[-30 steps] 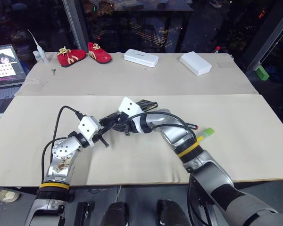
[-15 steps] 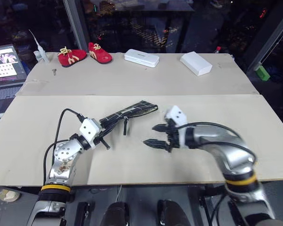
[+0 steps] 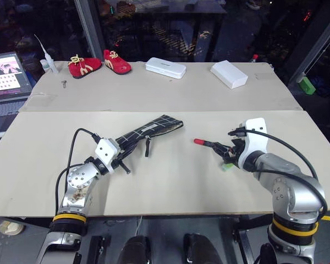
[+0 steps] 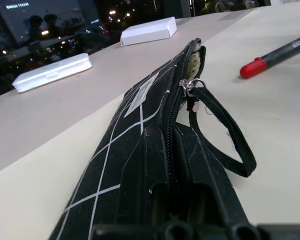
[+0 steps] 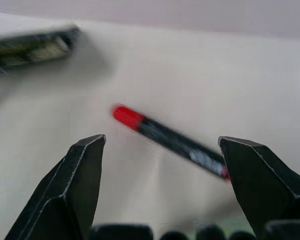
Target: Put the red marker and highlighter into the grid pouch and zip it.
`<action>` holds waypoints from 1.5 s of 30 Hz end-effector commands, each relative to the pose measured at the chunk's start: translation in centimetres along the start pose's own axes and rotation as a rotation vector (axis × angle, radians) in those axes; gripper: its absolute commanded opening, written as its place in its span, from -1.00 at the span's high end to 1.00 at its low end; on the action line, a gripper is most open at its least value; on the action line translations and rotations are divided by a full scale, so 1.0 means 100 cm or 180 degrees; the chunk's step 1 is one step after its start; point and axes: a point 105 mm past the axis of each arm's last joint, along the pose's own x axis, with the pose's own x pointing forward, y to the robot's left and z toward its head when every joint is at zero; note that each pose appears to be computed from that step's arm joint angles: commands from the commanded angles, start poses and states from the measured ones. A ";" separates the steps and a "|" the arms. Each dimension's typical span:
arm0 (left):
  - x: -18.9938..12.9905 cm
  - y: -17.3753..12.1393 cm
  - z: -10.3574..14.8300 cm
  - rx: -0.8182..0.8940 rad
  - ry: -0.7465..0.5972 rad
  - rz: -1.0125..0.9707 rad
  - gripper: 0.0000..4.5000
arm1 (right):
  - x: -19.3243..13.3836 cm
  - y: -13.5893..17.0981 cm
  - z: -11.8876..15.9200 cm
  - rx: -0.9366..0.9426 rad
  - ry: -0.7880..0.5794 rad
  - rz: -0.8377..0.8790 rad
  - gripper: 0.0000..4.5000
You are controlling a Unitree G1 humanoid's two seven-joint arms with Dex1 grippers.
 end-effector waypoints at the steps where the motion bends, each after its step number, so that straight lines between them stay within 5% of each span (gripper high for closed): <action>1: 0.005 0.003 0.008 0.0054 -0.0139 0.0034 1.00 | -0.010 -0.034 0.004 0.0009 -0.0130 -0.0785 -0.79; 18: 0.003 -0.003 0.001 -0.0071 -0.0134 0.0073 1.00 | -0.011 -0.020 -0.047 0.0734 0.0532 -0.1136 -0.79; 32: -0.003 -0.007 0.000 -0.0103 -0.0113 0.0131 1.00 | 0.006 -0.013 -0.037 0.1133 0.0582 -0.1064 -0.79; 39: -0.006 -0.002 0.001 -0.0085 -0.0101 0.0178 1.00 | 0.002 -0.013 -0.053 0.1153 0.0748 -0.1164 -0.79; 45: -0.007 0.000 0.001 -0.0070 -0.0099 0.0198 1.00 | -0.001 -0.015 -0.056 0.1188 0.0731 -0.1264 0.11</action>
